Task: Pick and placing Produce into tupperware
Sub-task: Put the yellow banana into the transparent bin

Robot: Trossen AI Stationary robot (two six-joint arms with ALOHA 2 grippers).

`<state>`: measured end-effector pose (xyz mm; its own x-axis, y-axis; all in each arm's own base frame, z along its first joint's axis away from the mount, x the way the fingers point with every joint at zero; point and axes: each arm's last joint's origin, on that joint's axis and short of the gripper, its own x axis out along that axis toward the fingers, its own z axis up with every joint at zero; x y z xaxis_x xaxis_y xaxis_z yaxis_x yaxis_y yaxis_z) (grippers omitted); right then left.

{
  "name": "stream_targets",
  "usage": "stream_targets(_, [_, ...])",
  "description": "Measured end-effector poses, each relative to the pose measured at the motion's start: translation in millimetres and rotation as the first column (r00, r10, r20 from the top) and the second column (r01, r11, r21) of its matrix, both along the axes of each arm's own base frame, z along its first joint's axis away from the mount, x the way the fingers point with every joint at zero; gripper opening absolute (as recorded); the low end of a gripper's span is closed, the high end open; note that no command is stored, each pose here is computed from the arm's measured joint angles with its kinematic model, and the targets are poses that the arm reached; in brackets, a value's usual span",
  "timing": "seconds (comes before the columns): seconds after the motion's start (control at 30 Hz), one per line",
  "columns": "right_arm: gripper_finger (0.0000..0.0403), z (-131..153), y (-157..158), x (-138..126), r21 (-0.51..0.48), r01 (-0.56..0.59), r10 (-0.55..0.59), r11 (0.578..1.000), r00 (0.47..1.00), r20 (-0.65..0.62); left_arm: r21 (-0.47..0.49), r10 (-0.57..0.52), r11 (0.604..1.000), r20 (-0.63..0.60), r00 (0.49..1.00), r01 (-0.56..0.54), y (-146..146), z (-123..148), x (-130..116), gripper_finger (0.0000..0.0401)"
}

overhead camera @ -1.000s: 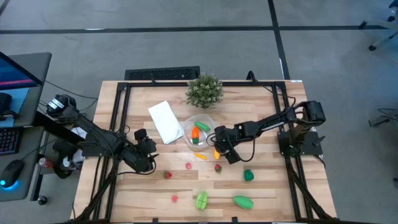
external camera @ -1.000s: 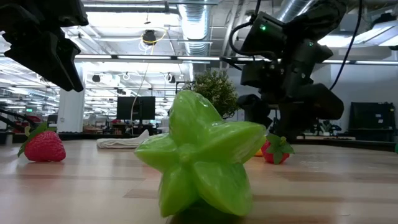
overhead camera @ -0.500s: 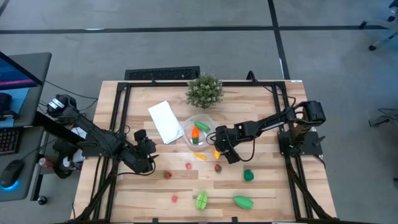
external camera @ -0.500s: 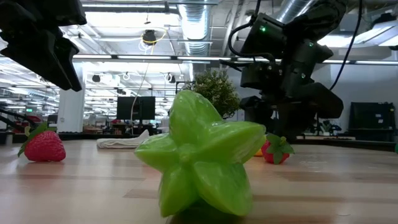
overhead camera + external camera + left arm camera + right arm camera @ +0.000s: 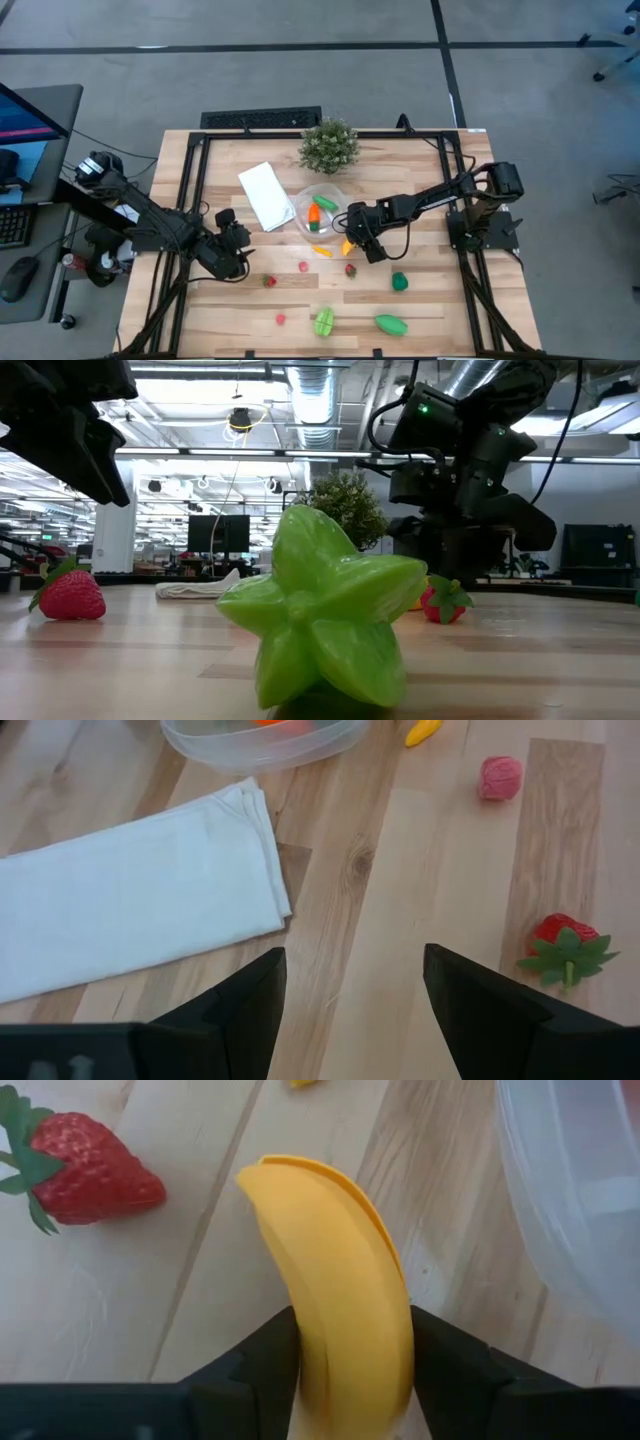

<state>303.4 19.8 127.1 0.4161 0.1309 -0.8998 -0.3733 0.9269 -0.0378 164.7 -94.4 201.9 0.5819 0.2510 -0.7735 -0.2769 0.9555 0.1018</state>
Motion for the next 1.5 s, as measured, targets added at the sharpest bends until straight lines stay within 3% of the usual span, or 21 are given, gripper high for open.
stream_targets(0.8, [0.0159,3.2,1.2,-3.0,0.06,0.03,-0.026,0.998,0.997,-0.069,0.001,0.003,1.0,0.002,1.0,-0.003,0.1,0.0,0.0,0.0229])
stream_targets(1.5, [0.0159,71.9,2.9,26.2,0.055,0.021,-0.013,0.998,0.992,-0.129,0.01,-0.001,1.0,0.0,1.0,0.001,0.3,0.1,-0.1,0.0229])
